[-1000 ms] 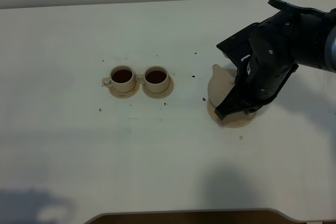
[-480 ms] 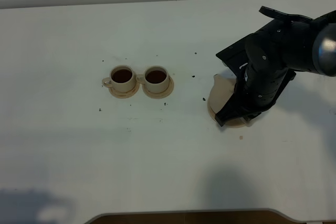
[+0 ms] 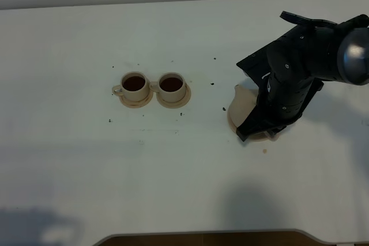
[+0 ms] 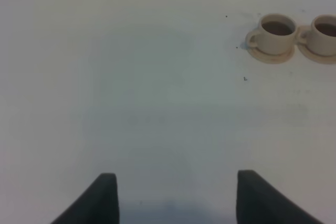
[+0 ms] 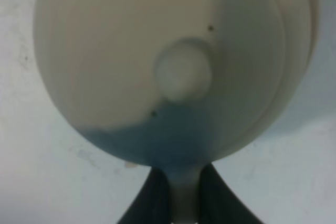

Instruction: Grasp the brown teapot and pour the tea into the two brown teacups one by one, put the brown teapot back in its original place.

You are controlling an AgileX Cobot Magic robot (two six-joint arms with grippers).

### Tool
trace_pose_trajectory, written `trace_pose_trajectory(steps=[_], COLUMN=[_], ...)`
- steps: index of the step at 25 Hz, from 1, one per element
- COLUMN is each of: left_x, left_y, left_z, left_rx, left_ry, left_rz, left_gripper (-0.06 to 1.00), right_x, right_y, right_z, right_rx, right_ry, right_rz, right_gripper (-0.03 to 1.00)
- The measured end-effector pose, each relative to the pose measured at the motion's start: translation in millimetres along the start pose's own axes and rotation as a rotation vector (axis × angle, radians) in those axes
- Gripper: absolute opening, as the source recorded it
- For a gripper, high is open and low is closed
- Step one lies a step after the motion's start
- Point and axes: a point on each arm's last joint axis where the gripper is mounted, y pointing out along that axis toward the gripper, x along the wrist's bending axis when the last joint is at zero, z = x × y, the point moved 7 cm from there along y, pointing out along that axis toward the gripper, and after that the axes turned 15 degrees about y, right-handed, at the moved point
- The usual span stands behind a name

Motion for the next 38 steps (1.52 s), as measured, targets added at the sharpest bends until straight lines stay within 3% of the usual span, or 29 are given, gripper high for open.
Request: trace_pose_trajectory(steps=[11,17,22,27,33,38], left_x=[0,0,0,0,0,0], left_y=[0,0,0,0,0,0], left_z=[0,0,0,0,0,0], left_rx=[0.000,0.000,0.000,0.000,0.000,0.000], left_ry=[-0.001,-0.001,-0.001,-0.001,-0.001,-0.001], left_rz=[0.000,0.000,0.000,0.000,0.000,0.000], left_gripper=[0.50,0.50,0.50,0.50,0.50,0.50], right_x=[0,-2,-14,-27,-34,-48], right_y=[0,-2,-34,-94,-144,-154], right_z=[0,4,18,47,108,175], right_rx=[0.003,0.025,0.061,0.091,-0.023,-0.112], right_ry=[0.000,-0.005,-0.018,-0.053,-0.079,-0.086], right_rz=[0.001,0.013,0.059,0.073,-0.021,-0.057], right_gripper=[0.15,0.40,0.55,0.57,0.55,0.53])
